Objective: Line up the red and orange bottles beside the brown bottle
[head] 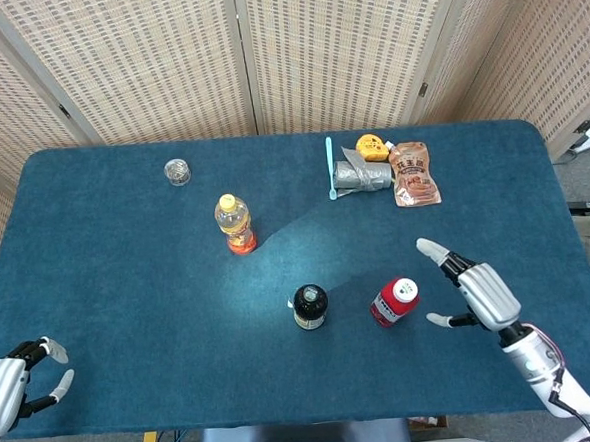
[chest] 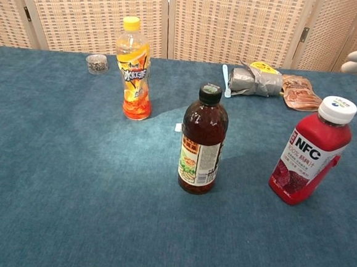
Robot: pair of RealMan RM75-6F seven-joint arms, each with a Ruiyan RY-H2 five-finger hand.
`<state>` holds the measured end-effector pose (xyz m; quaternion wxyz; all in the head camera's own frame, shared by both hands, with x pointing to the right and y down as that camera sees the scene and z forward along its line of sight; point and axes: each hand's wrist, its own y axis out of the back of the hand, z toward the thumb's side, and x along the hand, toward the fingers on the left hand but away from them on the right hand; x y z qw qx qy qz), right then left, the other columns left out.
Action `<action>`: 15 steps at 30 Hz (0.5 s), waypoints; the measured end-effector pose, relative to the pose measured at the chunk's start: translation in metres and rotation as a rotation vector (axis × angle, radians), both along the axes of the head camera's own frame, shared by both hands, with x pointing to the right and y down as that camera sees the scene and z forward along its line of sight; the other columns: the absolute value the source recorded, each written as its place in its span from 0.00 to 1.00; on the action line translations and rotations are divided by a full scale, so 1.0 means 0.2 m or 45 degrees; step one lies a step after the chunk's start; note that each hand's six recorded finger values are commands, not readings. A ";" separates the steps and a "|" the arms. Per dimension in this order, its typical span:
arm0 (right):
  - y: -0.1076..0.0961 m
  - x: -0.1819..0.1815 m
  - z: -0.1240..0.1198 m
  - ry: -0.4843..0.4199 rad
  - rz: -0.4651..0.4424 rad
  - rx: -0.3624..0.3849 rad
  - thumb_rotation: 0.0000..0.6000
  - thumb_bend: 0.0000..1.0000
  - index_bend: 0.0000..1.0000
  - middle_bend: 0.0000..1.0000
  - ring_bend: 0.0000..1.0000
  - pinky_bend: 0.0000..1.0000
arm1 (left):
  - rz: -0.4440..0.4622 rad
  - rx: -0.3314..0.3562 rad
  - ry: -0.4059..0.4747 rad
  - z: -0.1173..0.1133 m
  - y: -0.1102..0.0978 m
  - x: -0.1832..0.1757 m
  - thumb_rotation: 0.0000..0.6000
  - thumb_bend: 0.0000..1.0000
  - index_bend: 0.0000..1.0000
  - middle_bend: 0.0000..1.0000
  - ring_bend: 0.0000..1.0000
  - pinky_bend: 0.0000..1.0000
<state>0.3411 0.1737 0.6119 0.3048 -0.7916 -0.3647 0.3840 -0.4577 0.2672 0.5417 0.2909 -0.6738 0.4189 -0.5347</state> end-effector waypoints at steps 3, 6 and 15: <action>0.01 0.05 -0.07 0.030 0.020 0.056 1.00 0.00 0.01 0.12 0.19 0.43 | 0.005 -0.001 0.010 0.01 -0.01 0.01 1.00 0.30 0.51 0.45 0.41 0.63; 0.02 0.09 -0.13 0.060 0.040 0.118 1.00 0.00 0.03 0.13 0.19 0.43 | 0.002 0.005 0.027 0.02 -0.03 0.02 1.00 0.30 0.50 0.45 0.41 0.63; 0.13 0.18 -0.27 0.116 0.075 0.218 1.00 0.00 0.07 0.14 0.19 0.43 | -0.008 0.003 0.127 0.07 -0.12 0.10 1.00 0.30 0.49 0.45 0.41 0.64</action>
